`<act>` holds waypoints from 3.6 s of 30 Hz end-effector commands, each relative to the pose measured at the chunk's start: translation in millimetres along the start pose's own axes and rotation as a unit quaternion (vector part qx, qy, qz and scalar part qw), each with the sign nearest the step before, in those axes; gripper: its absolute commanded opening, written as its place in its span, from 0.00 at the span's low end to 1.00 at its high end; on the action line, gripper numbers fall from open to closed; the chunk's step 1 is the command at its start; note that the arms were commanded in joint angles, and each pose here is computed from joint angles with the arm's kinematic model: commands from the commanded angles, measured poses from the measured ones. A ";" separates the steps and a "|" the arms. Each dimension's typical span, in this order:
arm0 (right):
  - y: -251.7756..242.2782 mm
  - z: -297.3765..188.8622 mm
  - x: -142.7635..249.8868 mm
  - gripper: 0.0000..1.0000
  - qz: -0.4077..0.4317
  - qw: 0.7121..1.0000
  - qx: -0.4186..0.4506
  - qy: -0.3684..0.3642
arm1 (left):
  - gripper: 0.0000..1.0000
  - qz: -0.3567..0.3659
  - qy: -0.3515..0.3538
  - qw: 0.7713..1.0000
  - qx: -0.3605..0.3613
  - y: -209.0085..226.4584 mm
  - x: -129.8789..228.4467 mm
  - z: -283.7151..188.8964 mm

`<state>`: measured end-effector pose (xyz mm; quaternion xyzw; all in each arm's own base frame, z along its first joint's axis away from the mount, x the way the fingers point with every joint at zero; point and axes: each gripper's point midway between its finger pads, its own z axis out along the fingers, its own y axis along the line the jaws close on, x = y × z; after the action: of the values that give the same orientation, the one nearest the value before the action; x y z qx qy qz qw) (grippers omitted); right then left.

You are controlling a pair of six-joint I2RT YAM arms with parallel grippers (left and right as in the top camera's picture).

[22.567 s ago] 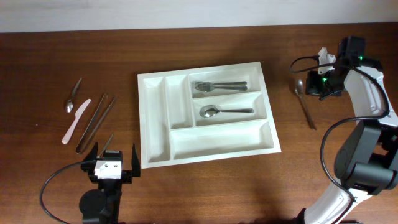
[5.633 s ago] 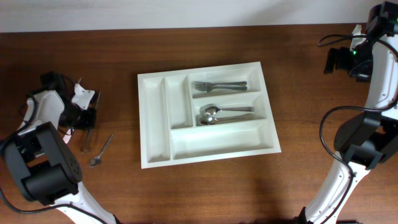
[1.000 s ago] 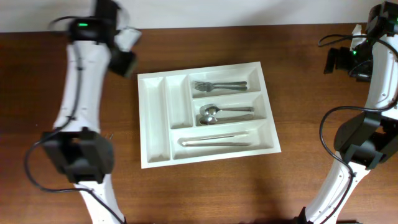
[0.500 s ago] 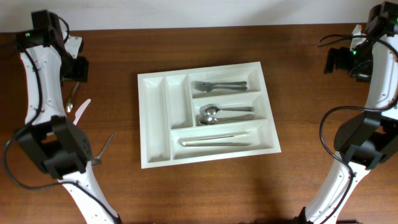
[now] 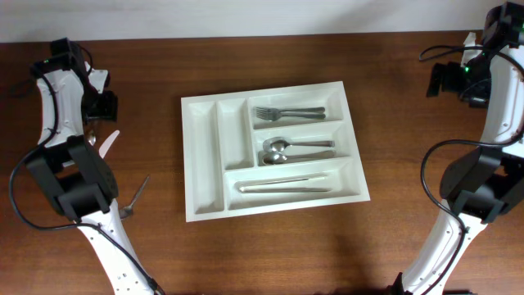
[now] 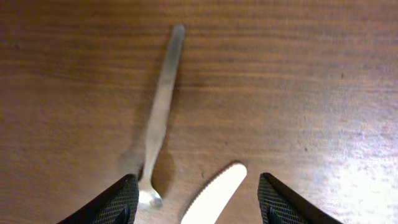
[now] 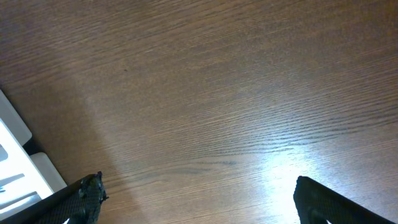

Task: Pack container
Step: 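Lower the left gripper onto the silver spoon and grasp it, then lift the spoon and carry it over the tray's left narrow compartment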

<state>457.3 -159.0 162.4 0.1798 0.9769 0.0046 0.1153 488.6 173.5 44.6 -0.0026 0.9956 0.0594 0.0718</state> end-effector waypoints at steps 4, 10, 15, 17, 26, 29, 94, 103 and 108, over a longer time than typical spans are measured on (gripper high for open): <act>3.1 -1.1 0.6 0.99 0.002 1.000 -0.004 0.000 | 0.65 -0.009 -0.006 1.000 -0.006 20.6 2.2 2.9; 3.1 -1.1 0.6 0.99 0.002 1.000 -0.004 0.000 | 0.65 -0.031 -0.006 1.000 0.001 39.0 10.4 4.2; 3.1 -1.1 0.6 0.99 0.002 1.000 -0.003 0.000 | 0.64 -0.045 -0.016 0.998 0.028 42.3 12.3 5.4; 3.1 -1.1 0.6 0.99 0.002 1.000 -0.004 0.000 | 0.63 -0.045 -0.013 0.998 0.029 42.4 13.3 8.0; 3.1 -1.1 0.6 0.99 0.002 1.000 -0.004 0.000 | 0.63 -0.038 0.011 0.998 0.058 23.5 19.2 34.8; 3.1 -1.1 0.6 0.99 0.002 1.000 -0.004 0.000 | 0.63 -0.038 0.010 0.998 0.058 23.5 18.7 37.2; 3.1 -1.1 0.6 0.99 0.002 1.000 -0.004 0.000 | 0.02 -0.003 -0.078 0.995 0.065 -36.4 -50.7 -68.4; 3.1 -1.1 0.6 0.99 0.002 1.000 -0.004 0.000 | 0.02 0.011 -0.031 0.993 0.110 -117.6 -33.1 -101.1; 3.1 -1.1 0.6 0.99 0.002 1.000 -0.004 0.000 | 0.02 0.036 -0.008 0.992 0.121 -169.7 -25.2 -106.8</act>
<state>457.2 -159.2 162.4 0.1798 0.9769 0.0046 0.1153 500.6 23.8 111.8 0.0390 0.9965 -0.0444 0.0588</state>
